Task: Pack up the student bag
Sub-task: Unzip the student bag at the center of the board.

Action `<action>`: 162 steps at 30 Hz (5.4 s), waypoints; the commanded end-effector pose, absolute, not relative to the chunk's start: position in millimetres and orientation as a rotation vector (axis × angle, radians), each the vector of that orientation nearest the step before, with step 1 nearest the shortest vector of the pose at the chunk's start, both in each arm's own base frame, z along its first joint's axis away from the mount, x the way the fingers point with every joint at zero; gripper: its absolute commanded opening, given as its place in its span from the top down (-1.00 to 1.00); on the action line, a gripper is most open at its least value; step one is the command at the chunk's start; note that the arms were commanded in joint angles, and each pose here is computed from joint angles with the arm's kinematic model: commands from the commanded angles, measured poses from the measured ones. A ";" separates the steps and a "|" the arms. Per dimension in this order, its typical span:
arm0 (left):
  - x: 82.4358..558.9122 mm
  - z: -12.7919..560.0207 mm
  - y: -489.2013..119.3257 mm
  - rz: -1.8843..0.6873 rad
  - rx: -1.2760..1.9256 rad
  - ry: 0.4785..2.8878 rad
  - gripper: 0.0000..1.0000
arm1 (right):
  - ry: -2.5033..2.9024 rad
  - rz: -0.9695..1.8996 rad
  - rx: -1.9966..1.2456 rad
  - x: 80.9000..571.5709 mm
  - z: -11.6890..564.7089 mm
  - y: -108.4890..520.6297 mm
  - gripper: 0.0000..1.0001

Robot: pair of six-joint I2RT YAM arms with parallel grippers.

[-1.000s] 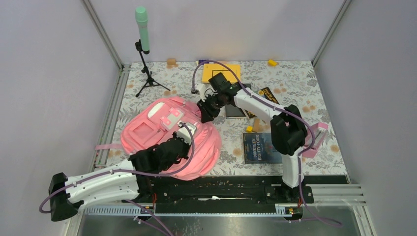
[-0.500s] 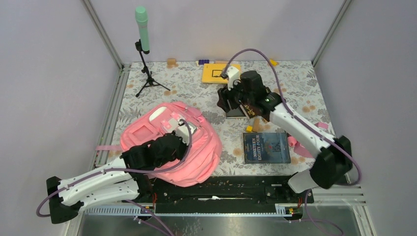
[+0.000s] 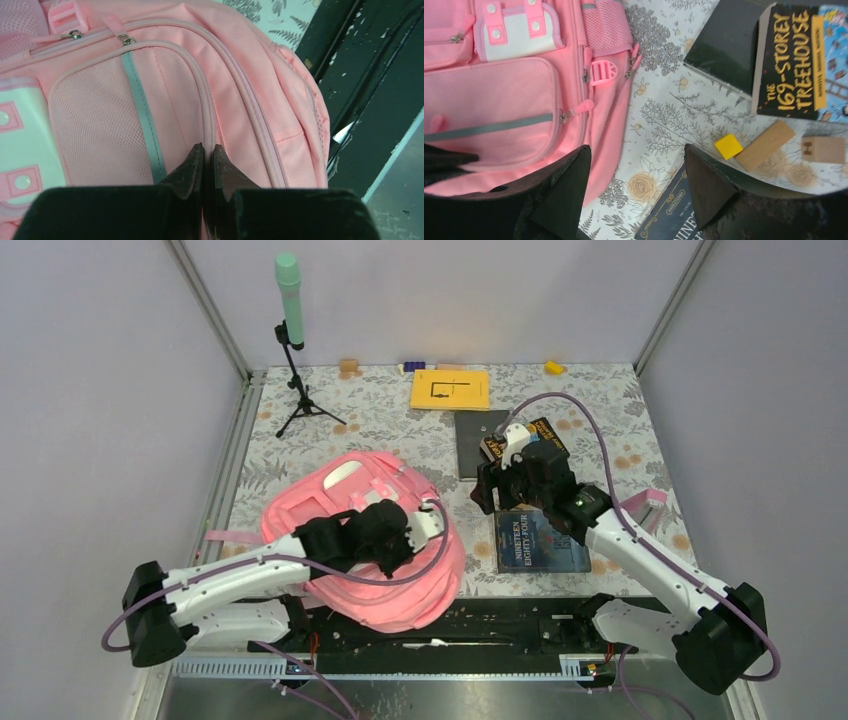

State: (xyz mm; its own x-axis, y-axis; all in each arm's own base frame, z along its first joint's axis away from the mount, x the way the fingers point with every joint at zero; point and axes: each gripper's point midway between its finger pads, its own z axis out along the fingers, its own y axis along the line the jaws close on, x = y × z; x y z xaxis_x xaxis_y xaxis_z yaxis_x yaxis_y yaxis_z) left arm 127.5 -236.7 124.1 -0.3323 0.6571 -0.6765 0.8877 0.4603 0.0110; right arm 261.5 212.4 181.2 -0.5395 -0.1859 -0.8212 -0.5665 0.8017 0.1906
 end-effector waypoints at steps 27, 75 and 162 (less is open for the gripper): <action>160.5 150.0 -241.2 -0.242 1.403 1.847 1.00 | 2.269 0.835 -0.345 290.1 113.9 272.4 -0.29; 170.8 149.3 -231.9 -0.156 1.337 1.888 1.00 | 2.440 0.341 -0.277 330.9 64.8 306.6 1.00; 292.2 176.2 -296.2 -0.246 0.223 1.992 1.00 | 2.434 0.490 0.089 243.1 116.2 229.5 1.00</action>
State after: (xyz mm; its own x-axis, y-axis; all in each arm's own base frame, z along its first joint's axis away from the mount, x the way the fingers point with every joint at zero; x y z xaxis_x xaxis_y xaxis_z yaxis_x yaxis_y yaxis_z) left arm 264.1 -285.2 130.1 -0.5187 0.2041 -0.8302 0.3391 0.9405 0.0194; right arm 245.4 220.2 109.2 -0.8033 0.1149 -0.5844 -0.0682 0.9570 0.2818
